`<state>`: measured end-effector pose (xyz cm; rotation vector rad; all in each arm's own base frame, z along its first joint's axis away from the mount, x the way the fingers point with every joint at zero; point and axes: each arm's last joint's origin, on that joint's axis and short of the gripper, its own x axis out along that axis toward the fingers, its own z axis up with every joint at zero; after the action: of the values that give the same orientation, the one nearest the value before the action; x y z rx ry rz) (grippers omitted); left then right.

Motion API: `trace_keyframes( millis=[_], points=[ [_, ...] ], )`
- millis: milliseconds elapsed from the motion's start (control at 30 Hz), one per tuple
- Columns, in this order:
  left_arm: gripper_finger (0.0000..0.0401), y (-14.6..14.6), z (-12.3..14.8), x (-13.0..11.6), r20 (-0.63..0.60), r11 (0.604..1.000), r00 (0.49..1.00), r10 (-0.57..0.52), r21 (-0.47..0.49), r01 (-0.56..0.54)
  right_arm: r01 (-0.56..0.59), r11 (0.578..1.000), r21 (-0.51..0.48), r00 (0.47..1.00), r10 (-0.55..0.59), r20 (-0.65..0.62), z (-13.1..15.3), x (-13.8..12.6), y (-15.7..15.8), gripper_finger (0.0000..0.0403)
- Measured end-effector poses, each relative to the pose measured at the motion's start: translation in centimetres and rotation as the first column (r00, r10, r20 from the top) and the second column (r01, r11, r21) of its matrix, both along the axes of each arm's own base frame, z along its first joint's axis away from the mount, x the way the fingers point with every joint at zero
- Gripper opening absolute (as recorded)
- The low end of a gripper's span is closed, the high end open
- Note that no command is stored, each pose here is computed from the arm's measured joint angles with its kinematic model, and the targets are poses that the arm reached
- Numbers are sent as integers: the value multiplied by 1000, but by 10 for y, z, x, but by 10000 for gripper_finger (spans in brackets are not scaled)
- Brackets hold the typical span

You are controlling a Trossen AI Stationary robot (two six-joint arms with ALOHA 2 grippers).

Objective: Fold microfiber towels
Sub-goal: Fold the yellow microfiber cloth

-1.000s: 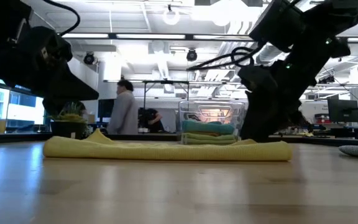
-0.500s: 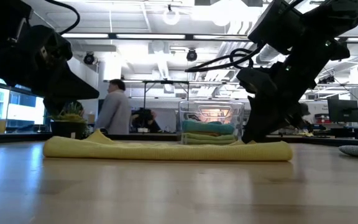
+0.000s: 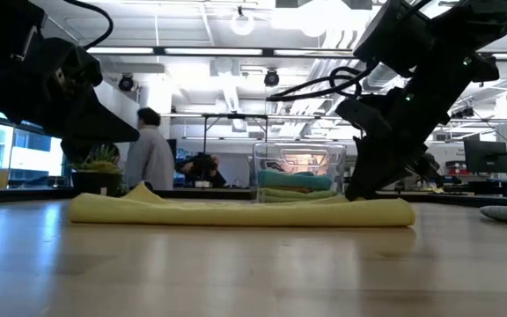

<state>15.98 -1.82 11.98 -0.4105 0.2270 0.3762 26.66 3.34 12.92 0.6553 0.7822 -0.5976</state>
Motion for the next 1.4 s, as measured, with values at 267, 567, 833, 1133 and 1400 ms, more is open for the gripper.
trace_keyframes(
  millis=[267, 567, 833, 1133, 1400],
  points=[
    [0, 0, 0, 0, -4, 1000, 1000, -2, 8, 2, 12, 1000, 2, 1000, -12, -22, -1, -2, 0, 3],
    [0, 0, 0, 0, -9, 1000, 1000, -14, 19, 14, 5, 1000, -27, 997, -7, -76, 5, -9, -3, 108],
    [0, -5, 17, 20, -92, 987, 993, -80, 132, 92, -212, 976, -53, 976, 214, 37, 52, -2, 28, 141],
    [0, -9, 26, 34, -220, 935, 931, -293, 137, 327, -410, 910, -65, 910, 413, 31, 31, 17, 82, 16],
    [0, -21, 14, 34, -327, 879, 861, -390, 145, 454, -396, 907, -147, 918, 390, -65, 21, 36, 94, 3]
  ],
)
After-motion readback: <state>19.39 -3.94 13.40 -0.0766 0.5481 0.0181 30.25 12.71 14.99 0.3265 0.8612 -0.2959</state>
